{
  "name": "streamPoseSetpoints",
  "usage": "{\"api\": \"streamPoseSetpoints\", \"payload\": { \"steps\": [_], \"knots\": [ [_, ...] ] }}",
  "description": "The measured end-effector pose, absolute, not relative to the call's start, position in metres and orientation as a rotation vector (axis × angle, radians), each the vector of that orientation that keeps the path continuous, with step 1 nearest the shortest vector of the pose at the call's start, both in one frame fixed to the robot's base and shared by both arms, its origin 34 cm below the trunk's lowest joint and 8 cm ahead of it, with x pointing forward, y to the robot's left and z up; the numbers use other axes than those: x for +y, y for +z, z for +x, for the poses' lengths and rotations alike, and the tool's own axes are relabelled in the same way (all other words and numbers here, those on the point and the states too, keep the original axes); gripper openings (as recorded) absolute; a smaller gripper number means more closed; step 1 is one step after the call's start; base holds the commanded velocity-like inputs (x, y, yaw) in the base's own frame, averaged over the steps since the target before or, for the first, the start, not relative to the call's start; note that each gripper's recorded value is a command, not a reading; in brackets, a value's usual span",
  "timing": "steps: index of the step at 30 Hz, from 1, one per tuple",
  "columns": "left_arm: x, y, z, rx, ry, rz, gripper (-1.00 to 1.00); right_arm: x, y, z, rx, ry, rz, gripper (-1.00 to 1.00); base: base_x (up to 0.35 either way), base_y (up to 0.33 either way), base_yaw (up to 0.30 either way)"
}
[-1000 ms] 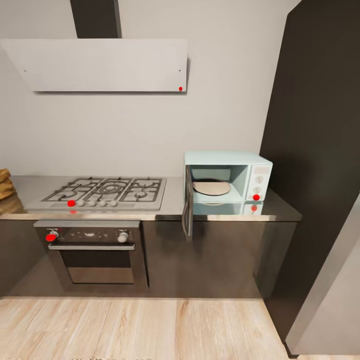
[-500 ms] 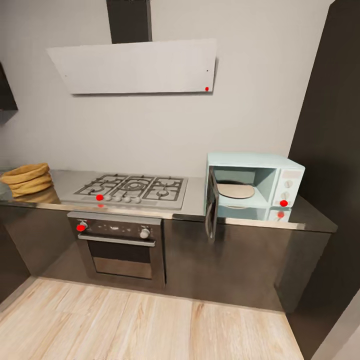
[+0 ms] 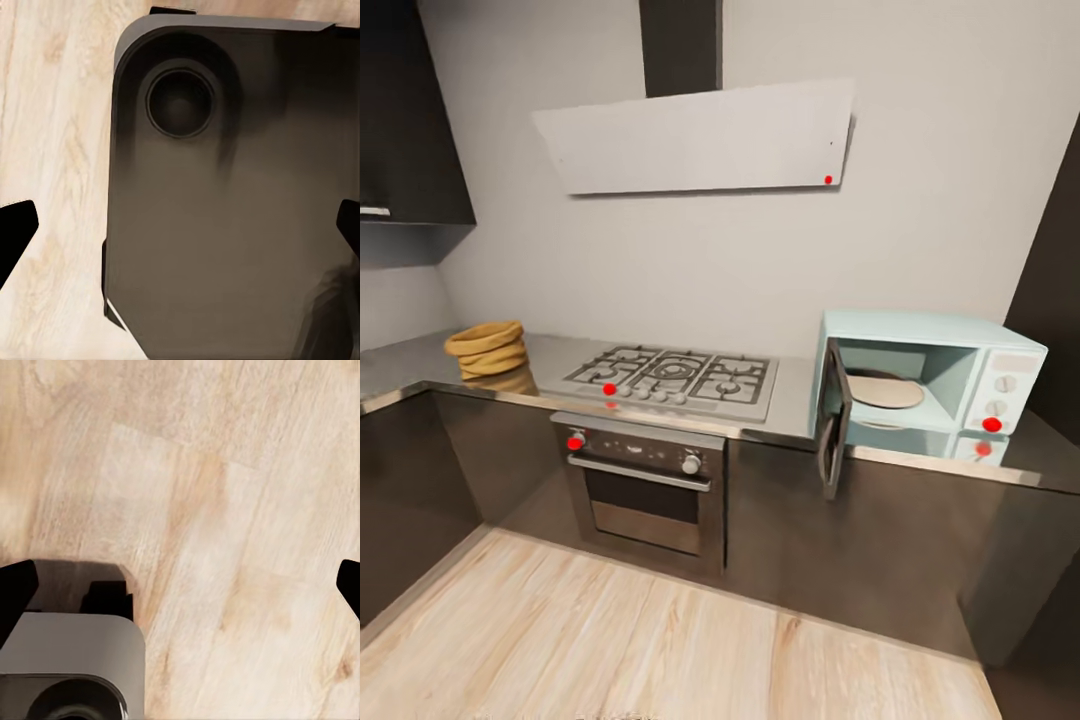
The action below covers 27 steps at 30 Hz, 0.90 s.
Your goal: In the kitchen, take the popcorn bag from the countertop, put it into the microwave, and heat it until the popcorn is cooked so the cooked popcorn ends up inside the bag.
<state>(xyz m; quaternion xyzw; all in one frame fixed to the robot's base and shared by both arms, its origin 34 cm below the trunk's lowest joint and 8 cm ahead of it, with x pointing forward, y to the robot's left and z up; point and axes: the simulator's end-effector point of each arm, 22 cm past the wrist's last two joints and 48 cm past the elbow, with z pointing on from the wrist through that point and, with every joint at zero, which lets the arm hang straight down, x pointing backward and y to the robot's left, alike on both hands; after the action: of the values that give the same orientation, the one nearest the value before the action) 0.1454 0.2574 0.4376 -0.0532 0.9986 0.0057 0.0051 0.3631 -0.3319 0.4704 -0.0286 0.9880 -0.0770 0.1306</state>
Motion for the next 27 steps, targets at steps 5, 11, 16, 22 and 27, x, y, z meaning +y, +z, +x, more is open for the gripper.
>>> {"api": "streamPoseSetpoints", "payload": {
  "steps": [5,11,16,22,27],
  "knots": [
    [0.257,0.438,0.146,3.124,0.018,-0.167,1.00,-0.331,0.471,0.364,2.867,-0.221,-0.083,1.00,0.000,0.000,0.279],
    [0.258,0.438,0.147,3.122,0.018,-0.166,1.00,-0.330,0.471,0.365,2.865,-0.213,-0.084,1.00,0.000,0.000,0.238],
    [0.257,0.438,0.147,3.122,0.017,-0.166,1.00,-0.320,0.470,0.365,2.868,-0.191,-0.090,1.00,0.000,0.000,0.083],
    [0.257,0.438,0.147,3.122,0.017,-0.166,1.00,-0.317,0.470,0.365,2.867,-0.184,-0.095,1.00,0.000,0.000,0.257],
    [0.257,0.438,0.147,3.122,0.018,-0.167,1.00,-0.317,0.470,0.365,2.867,-0.184,-0.095,1.00,0.000,0.000,0.277]
  ]
}}
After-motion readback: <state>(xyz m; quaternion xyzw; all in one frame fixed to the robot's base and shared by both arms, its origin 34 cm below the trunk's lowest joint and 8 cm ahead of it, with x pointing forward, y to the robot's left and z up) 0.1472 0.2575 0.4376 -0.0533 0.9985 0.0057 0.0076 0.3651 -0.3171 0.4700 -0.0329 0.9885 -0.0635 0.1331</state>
